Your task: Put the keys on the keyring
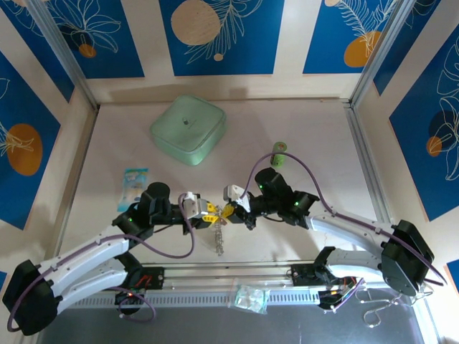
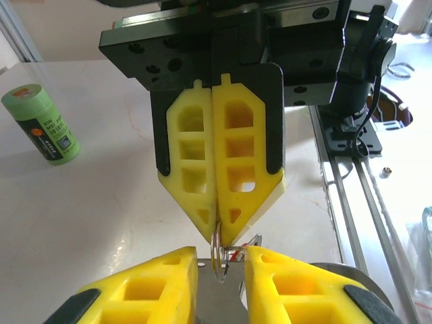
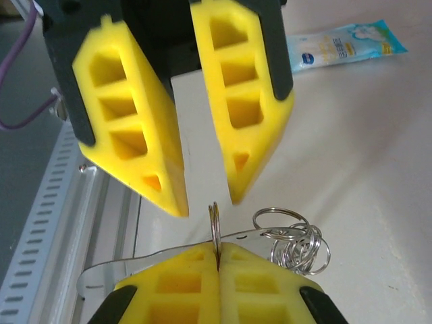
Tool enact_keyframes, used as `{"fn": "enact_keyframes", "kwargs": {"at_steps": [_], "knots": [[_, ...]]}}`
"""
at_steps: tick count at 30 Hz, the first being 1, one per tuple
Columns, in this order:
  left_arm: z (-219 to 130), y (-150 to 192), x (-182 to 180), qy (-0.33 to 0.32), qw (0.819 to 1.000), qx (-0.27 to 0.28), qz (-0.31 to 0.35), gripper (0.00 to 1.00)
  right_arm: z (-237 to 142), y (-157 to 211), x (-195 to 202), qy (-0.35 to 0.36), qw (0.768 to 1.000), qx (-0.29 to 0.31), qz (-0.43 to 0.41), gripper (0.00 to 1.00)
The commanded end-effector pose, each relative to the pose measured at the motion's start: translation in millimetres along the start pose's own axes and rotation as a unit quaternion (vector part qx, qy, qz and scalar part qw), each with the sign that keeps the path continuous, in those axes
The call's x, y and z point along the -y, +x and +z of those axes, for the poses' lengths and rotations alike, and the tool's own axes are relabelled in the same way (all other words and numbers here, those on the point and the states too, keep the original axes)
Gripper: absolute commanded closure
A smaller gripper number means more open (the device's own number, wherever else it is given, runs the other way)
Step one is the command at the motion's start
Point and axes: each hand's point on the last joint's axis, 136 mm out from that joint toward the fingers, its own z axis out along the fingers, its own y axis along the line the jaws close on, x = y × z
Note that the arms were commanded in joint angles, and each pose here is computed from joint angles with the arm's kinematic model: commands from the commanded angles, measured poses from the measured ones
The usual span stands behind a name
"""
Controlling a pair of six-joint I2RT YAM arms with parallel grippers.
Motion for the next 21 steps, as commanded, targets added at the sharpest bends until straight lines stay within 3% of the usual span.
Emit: {"fn": "enact_keyframes", "kwargs": {"at_steps": [1, 11, 21], "knots": [[-3.2, -2.6, 1.7, 0.006, 0.999, -0.029, 0.021, 0.76, -5.0, -5.5, 0.1, 0.003, 0.999, -0.031, -0.034, 1.0], [5.0, -7.2, -7.5, 0.016, 0.997, -0.055, 0.043, 0.81, -6.6, -10.0, 5.6, 0.003, 0.99, -0.103, -0.095, 1.0], [6.5, -7.8, -7.3, 0.02, 0.997, -0.051, 0.046, 0.93, -1.4, -22.0, 2.6, 0.004, 0.986, -0.11, -0.121, 1.0]]}}
